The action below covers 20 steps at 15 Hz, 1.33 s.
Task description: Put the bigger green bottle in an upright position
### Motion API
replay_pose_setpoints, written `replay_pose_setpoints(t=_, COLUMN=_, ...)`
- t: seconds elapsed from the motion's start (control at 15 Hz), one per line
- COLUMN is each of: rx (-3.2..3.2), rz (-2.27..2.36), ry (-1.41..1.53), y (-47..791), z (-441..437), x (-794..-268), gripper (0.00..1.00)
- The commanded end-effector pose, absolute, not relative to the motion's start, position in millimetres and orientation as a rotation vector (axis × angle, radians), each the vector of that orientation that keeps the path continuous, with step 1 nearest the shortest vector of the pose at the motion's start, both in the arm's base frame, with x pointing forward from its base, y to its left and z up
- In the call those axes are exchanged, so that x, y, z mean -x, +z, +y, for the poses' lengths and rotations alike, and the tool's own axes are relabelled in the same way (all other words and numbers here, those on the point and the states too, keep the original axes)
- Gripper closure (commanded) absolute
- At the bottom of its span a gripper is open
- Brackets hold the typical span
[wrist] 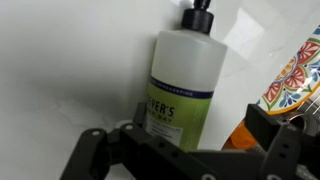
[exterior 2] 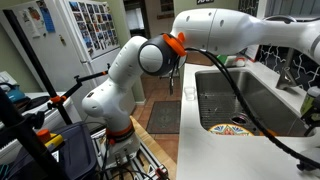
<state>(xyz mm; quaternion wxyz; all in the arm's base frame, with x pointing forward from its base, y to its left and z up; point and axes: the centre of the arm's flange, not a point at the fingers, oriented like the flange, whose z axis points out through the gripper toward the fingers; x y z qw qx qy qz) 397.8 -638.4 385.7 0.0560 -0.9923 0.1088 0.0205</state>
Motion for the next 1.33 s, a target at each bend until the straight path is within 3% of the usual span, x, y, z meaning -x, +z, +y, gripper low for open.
replay_pose_setpoints(t=0.0, rx=2.991, rz=0.430, ry=0.111, y=369.4, z=-638.3, x=-396.3, gripper=0.00)
replay_pose_setpoints(t=0.07, rx=2.986, rz=0.449, ry=0.119, y=365.8, z=-638.0, x=-397.0, gripper=0.00)
replay_pose_setpoints(t=0.13, rx=2.981, rz=0.465, ry=0.136, y=362.3, z=-638.2, x=-397.9, gripper=0.10)
replay_pose_setpoints(t=0.2, rx=2.983, rz=0.482, ry=0.156, y=358.5, z=-638.8, x=-398.7, gripper=0.28)
replay_pose_setpoints(t=0.47, rx=3.010, rz=0.518, ry=0.238, y=351.2, z=-642.9, x=-398.3, gripper=0.58)
replay_pose_setpoints(t=0.93, rx=3.234, rz=0.476, ry=0.626, y=397.7, z=-642.2, x=-389.2, gripper=0.63)
replay_pose_setpoints(t=1.27, rx=3.380, rz=0.272, ry=0.924, y=419.6, z=-624.6, x=-418.4, gripper=0.63)
